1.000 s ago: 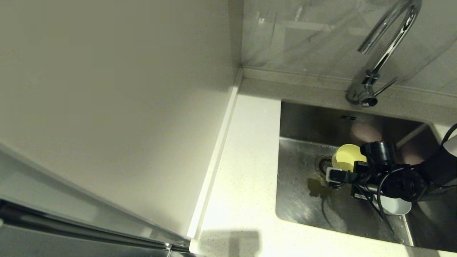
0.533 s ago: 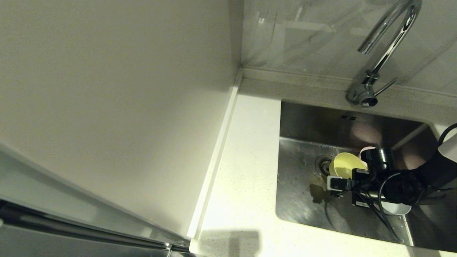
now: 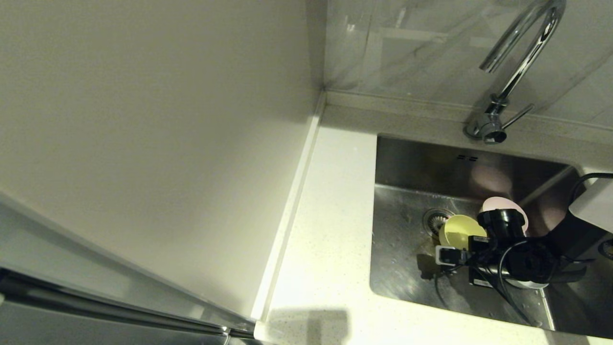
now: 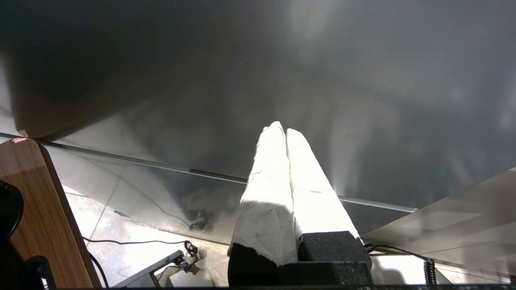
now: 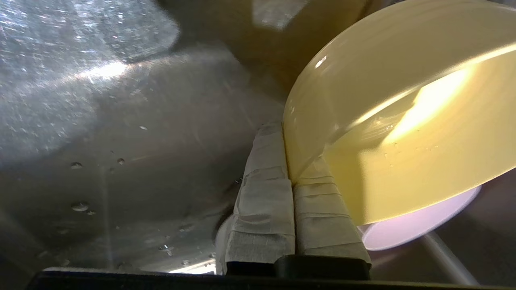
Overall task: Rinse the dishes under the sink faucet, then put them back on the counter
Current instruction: Put a bowl into the sink
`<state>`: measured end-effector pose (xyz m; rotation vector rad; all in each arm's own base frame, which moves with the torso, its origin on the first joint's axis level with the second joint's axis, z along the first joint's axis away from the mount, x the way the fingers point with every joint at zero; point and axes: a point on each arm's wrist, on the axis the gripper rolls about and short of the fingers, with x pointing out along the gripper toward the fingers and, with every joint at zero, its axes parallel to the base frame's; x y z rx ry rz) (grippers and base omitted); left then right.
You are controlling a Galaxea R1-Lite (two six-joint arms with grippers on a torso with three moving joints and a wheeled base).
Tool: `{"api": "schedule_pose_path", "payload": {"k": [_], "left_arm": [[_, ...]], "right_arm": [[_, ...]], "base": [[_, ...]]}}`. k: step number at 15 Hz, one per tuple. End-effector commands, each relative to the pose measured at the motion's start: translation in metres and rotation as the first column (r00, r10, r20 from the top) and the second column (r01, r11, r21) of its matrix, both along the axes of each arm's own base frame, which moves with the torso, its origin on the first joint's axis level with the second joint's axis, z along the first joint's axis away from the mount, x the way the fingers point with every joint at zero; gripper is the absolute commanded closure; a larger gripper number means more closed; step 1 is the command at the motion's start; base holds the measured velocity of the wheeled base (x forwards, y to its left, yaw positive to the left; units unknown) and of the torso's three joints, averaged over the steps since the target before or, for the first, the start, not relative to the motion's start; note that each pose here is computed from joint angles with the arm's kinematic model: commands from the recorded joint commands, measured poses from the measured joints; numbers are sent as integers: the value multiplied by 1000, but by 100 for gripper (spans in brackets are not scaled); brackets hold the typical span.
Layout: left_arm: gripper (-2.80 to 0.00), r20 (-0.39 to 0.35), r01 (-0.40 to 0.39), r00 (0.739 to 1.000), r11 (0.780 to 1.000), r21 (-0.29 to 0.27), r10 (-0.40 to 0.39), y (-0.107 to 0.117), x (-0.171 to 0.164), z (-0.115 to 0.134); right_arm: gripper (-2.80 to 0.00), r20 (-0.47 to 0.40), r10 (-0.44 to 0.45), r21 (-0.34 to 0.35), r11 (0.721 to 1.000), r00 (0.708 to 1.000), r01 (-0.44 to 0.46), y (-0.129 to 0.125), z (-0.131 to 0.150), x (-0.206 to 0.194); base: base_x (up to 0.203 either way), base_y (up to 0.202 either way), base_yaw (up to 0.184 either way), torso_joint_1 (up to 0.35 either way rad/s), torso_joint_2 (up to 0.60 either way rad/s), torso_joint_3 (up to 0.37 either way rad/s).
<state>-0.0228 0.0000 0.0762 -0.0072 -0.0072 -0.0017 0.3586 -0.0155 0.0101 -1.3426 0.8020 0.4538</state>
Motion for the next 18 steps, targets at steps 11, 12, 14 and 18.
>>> {"api": "schedule_pose_path", "payload": {"k": [11,12,14,18], "left_arm": [[0,-3,0,1000,1000,0,0,0,0,-1],[0,-3,0,1000,1000,0,0,0,0,-1],[0,-3,0,1000,1000,0,0,0,0,-1],[0,-3,0,1000,1000,0,0,0,0,-1]], "right_arm": [[0,-35,8,-30,1000,999,-9,-1,-18,2],[0,-37,12,-35,999,999,-14,-1,-18,1],[0,-27,12,-37,999,1000,-13,-1,-18,2],[-280,-3,4,-32,999,1000,-4,-2,-15,3]], "base": [[0,0,0,0,0,0],[0,0,0,0,0,0],[0,0,0,0,0,0],[0,0,0,0,0,0]]}}
